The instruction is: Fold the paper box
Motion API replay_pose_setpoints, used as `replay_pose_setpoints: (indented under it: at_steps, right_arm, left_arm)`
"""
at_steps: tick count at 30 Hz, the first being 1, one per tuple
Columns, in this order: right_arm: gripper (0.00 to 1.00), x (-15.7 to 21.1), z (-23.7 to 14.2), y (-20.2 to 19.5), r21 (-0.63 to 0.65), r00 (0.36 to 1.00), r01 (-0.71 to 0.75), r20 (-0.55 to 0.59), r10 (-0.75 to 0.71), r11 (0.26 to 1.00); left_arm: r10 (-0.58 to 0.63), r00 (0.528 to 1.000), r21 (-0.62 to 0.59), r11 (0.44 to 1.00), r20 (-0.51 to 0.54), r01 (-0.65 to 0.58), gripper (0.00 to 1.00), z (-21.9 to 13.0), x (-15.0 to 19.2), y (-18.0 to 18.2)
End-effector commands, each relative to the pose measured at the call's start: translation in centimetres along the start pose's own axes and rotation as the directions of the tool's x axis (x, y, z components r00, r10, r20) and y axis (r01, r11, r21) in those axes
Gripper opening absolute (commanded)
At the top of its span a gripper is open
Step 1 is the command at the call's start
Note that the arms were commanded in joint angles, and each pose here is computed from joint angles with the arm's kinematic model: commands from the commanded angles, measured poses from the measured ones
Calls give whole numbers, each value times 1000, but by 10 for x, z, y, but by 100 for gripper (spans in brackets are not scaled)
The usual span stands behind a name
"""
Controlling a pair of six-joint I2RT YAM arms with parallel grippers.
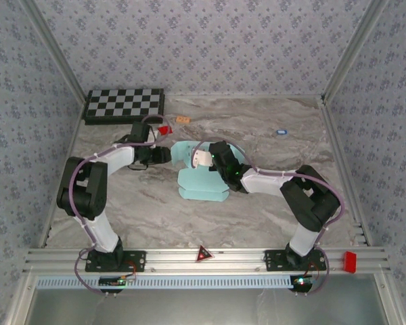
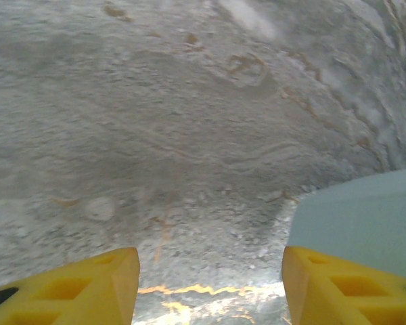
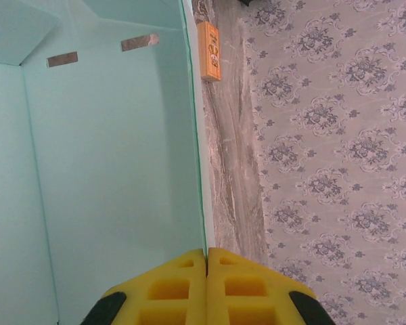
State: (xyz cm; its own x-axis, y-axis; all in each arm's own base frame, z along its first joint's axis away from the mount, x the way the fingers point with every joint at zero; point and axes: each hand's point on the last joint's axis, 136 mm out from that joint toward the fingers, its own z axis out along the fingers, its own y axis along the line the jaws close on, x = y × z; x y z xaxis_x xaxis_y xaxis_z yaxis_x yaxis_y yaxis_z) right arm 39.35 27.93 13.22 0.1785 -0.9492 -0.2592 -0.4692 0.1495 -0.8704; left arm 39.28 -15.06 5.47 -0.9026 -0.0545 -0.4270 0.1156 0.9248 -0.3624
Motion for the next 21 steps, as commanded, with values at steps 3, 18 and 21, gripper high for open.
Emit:
replay_pose_setpoints:
  at_steps: [3,18,21]
  right_arm:
    - [0,0,3,12,-51,1000,-6,-12,5,999]
    - [0,3,6,15,-56,1000,-6,-25,5,998]
    - [0,3,6,14,-55,1000,-7,-25,6,998]
  left_arm:
    - [83,996,85,993,22,-84,56,1,-9,-23]
    - [238,959,201,943,152,-266,53,-7,-12,-58]
    - [265,950,228,927,166,-298,53,-7,-11,-64]
